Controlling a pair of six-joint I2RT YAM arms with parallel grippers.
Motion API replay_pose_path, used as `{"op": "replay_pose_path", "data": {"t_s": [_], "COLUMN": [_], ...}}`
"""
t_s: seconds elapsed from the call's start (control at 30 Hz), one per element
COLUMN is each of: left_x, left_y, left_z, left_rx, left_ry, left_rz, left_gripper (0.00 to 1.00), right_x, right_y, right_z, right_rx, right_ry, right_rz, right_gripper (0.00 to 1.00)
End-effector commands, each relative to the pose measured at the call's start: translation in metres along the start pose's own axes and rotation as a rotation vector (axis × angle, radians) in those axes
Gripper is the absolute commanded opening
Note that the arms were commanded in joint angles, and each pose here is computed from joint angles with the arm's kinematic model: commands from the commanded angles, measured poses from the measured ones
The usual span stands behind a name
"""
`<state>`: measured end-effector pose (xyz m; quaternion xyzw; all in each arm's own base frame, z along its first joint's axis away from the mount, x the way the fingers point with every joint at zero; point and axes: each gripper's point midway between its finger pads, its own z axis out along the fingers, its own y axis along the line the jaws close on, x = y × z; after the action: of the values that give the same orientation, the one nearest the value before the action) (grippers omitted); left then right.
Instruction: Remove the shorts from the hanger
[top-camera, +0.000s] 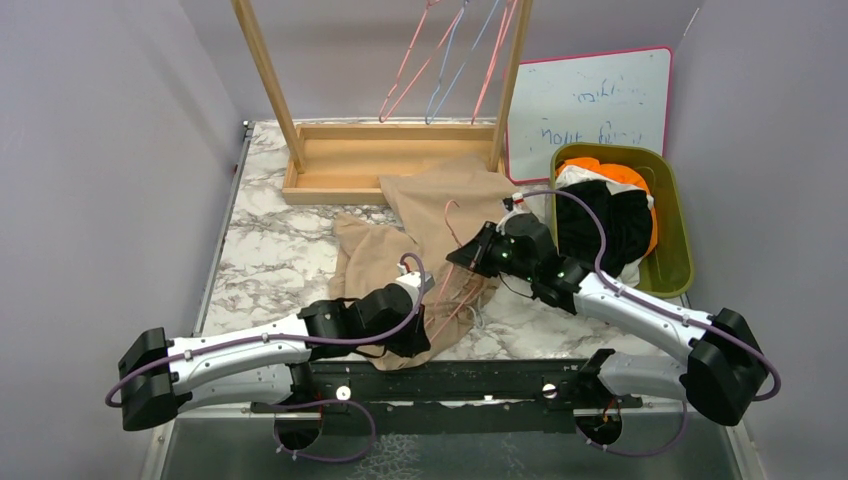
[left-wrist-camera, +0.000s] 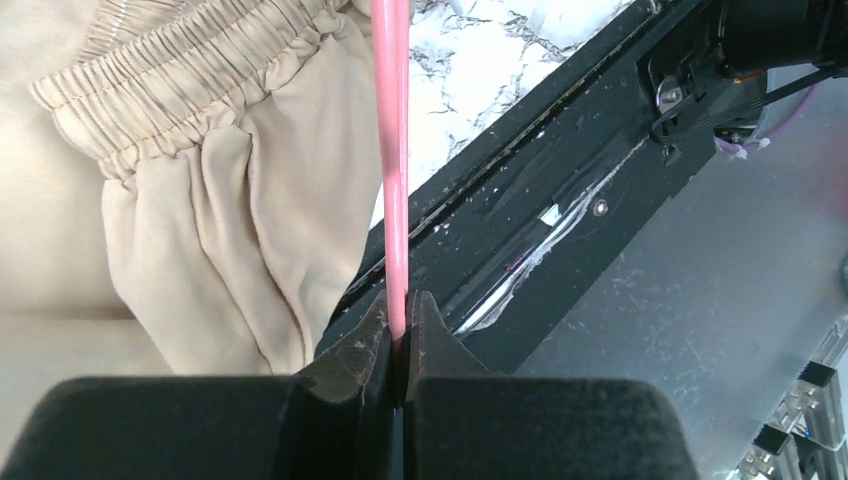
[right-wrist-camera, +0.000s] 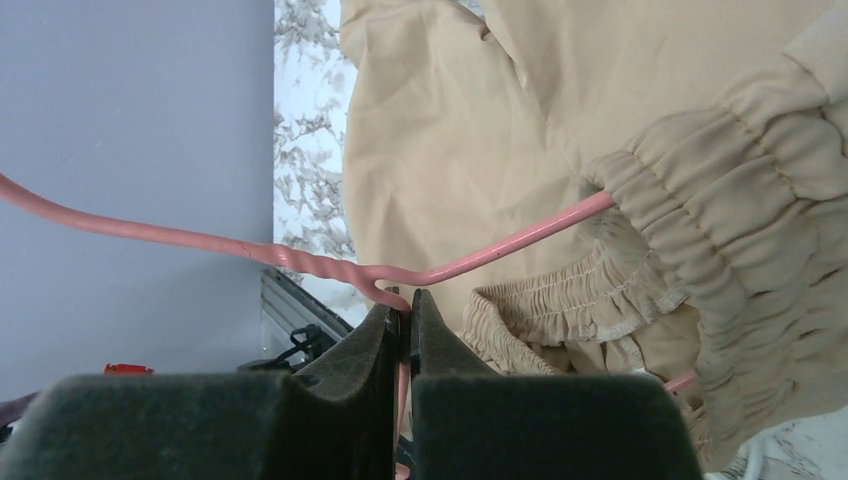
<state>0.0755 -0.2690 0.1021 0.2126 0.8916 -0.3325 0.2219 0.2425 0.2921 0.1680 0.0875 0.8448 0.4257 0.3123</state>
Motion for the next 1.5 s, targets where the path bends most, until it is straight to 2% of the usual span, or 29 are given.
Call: {"op": "replay_pose_path", "data": {"t_s": [0.0, 0.17, 0.23, 0.3, 0.4, 0.47, 0.5, 0.63, 0.8, 0.9, 1.0, 1.1, 1.27, 1.47], "left_x": [-0.025, -0.027, -0.025, -0.024, -0.024, -0.025, -0.026, -0.028, -0.027, -0.026, -0.032, -0.041, -0.044, -0.025], "left_y": [0.004, 0.006, 0.006, 0.008, 0.007, 0.007, 0.007, 0.005, 0.004, 0.004, 0.011, 0.025, 0.024, 0.037], "left_z": [-0.014, -0.017, -0.016, -0.015, -0.016, -0.016, -0.017, -0.018, -0.018, -0.02, -0.031, -0.056, -0.093, -0.128], "left_rx": [-0.063, -0.084, -0.086, -0.09, -0.089, -0.088, -0.086, -0.079, -0.075, -0.077, -0.124, -0.196, -0.148, -0.182], "left_ry": [-0.104, -0.097, -0.088, -0.084, -0.085, -0.087, -0.089, -0.093, -0.089, -0.088, -0.119, -0.188, -0.27, -0.22], "left_rz": [0.021, 0.04, 0.045, 0.045, 0.052, 0.059, 0.063, 0.068, 0.072, 0.063, 0.046, 0.007, -0.064, -0.077], "left_gripper": [0.0, 0.0, 0.0, 0.0, 0.0, 0.0, 0.0, 0.0, 0.0, 0.0, 0.0, 0.0, 0.0, 0.0], "right_x": [-0.01, -0.017, -0.028, -0.042, -0.058, -0.062, -0.062, -0.053, -0.04, -0.048, -0.067, -0.084, -0.1, -0.102], "right_y": [0.012, 0.0, -0.007, -0.014, -0.035, -0.048, -0.052, -0.056, -0.075, -0.085, -0.082, -0.073, -0.077, -0.095], "right_z": [-0.008, -0.021, -0.029, -0.039, -0.051, -0.055, -0.054, -0.04, -0.015, -0.014, -0.022, -0.032, -0.031, -0.021], "right_rx": [-0.025, 0.053, 0.116, 0.181, 0.307, 0.367, 0.379, 0.384, 0.429, 0.506, 0.542, 0.544, 0.547, 0.518], "right_ry": [-0.019, -0.035, -0.074, -0.124, -0.193, -0.219, -0.217, -0.147, -0.065, -0.086, -0.168, -0.245, -0.259, -0.183], "right_rz": [-0.071, -0.174, -0.225, -0.28, -0.329, -0.346, -0.367, -0.41, -0.443, -0.46, -0.476, -0.487, -0.447, -0.316], "right_gripper": [0.09, 0.2, 0.26, 0.37, 0.43, 0.69, 0.73, 0.75, 0.62, 0.42, 0.21, 0.1, 0.04, 0.04]}}
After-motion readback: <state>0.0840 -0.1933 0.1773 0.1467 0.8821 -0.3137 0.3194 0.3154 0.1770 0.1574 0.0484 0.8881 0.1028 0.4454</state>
